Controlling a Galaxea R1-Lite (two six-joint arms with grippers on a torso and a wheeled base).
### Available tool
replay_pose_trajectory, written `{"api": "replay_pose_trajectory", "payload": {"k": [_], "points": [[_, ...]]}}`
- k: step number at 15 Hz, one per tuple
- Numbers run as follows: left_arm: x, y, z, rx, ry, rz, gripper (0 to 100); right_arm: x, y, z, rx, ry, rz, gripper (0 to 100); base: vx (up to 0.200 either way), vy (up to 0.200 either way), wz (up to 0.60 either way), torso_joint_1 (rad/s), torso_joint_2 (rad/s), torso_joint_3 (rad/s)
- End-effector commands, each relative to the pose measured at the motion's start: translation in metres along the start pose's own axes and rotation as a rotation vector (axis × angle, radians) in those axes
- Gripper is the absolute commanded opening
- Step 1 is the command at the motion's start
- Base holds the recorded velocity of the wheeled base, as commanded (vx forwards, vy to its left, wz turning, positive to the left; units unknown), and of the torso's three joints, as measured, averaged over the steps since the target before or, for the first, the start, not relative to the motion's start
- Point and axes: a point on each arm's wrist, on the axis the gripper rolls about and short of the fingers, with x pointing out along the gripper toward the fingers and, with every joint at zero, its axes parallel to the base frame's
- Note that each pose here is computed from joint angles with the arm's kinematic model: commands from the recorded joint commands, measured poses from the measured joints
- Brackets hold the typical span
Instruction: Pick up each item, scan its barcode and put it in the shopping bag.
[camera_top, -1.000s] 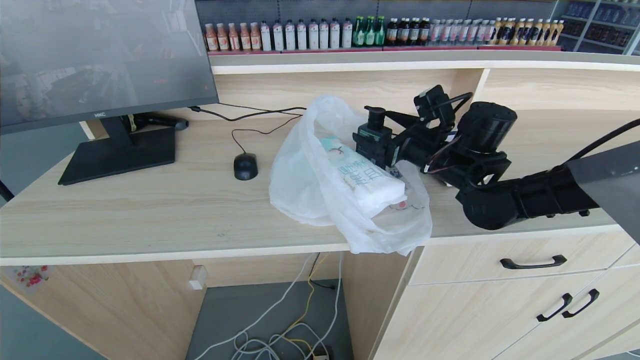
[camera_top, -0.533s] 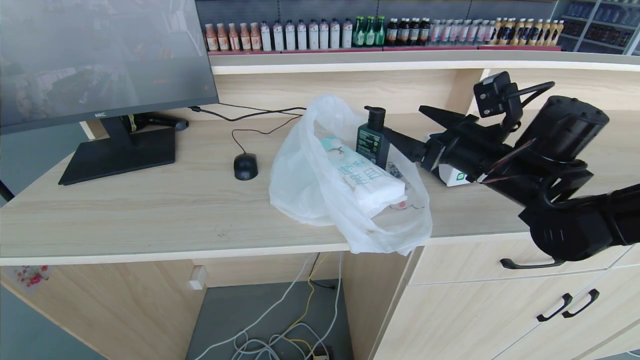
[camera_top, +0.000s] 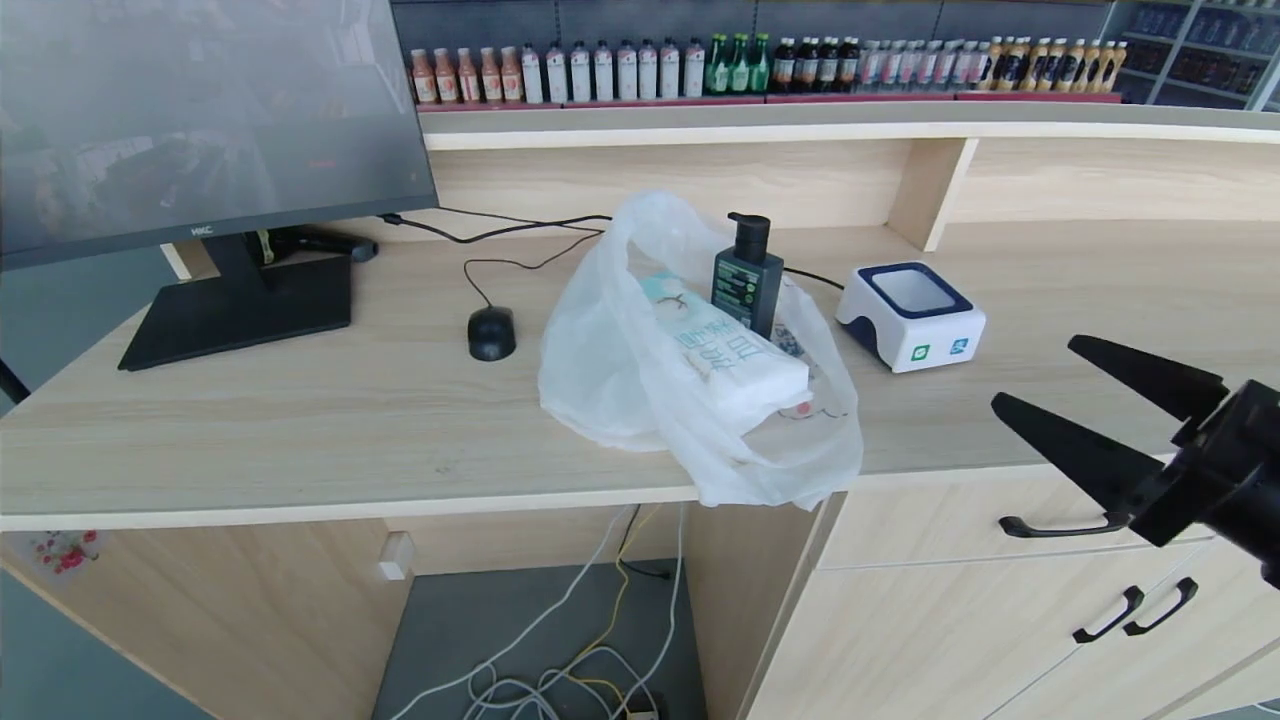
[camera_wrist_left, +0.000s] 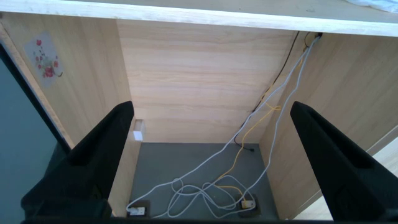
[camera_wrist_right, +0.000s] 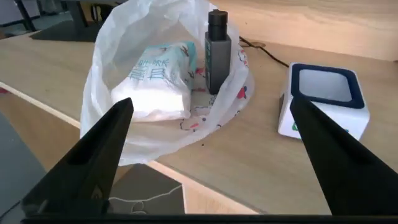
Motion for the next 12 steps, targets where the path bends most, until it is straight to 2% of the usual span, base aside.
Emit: {"api": "replay_pose_trajectory", "payload": {"k": [1,2,4,6,10,12], "points": [[0.000,0.000,0.000,0.000,0.000,0.000,100,-0.072,0.026,-0.015,-0.014,-0.019,-0.061,100,0.000,0.000,0.00,0.000,0.00,0.000],[0.000,0.000,0.000,0.000,0.000,0.000,100,-0.085,0.030,-0.018,-0.003,0.000,-0.093,100,0.000,0.000,0.00,0.000,0.00,0.000],[0.000,0.000,0.000,0.004,0.000,-0.002,100,-0.114,0.042,-0.029,0.028,0.108,-0.116,100,0.000,0.000,0.00,0.000,0.00,0.000],[0.000,0.000,0.000,0.006,0.000,-0.002,100,-0.143,0.054,-0.045,0.016,0.173,-0.141,100,0.000,0.000,0.00,0.000,0.00,0.000],[0.000,0.000,0.000,0.006,0.000,-0.002,100,-0.189,0.072,-0.079,0.008,0.213,-0.243,100,0.000,0.000,0.00,0.000,0.00,0.000],[0.000,0.000,0.000,0.006,0.000,-0.002,100,-0.188,0.071,-0.079,0.002,0.234,-0.270,100,0.000,0.000,0.00,0.000,0.00,0.000]]}}
